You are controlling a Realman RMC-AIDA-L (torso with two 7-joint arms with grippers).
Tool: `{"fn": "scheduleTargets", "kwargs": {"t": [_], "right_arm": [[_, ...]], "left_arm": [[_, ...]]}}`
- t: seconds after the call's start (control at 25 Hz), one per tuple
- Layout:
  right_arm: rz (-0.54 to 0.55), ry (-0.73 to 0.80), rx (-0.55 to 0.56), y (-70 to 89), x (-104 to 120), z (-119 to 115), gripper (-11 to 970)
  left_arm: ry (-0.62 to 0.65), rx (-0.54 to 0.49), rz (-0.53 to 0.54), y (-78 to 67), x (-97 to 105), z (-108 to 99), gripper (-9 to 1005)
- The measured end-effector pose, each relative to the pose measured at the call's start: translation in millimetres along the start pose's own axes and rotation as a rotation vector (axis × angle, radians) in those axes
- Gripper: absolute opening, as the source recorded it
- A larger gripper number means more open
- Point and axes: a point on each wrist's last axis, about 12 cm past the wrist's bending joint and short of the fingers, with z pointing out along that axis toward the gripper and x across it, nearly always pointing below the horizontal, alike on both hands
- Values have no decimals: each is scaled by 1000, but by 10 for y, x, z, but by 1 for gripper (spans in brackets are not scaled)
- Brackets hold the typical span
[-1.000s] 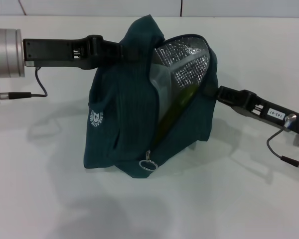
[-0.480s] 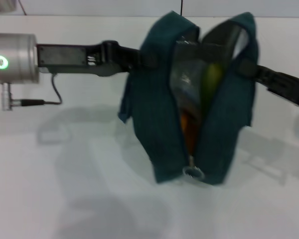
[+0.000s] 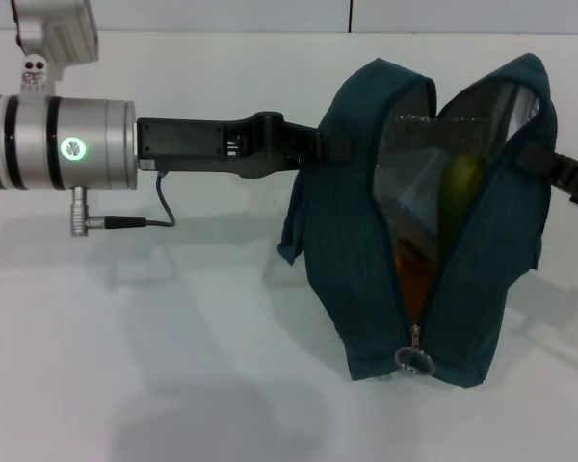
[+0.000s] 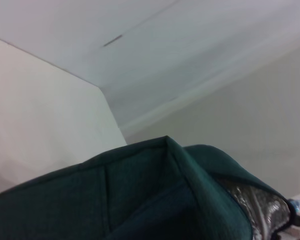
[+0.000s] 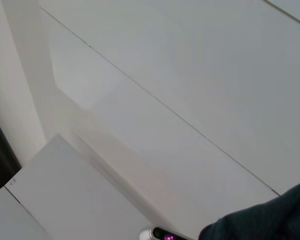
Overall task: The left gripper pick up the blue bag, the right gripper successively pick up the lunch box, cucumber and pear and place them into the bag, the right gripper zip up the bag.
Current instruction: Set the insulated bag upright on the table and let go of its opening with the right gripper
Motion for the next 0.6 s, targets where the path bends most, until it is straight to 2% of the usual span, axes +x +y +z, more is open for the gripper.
{"fn": "scheduleTargets", "kwargs": {"t": [0.6], "right_arm": [[-29, 2, 52, -52, 37, -61, 55]], "left_arm": [[-15, -24, -11, 98, 68, 21, 51]]}}
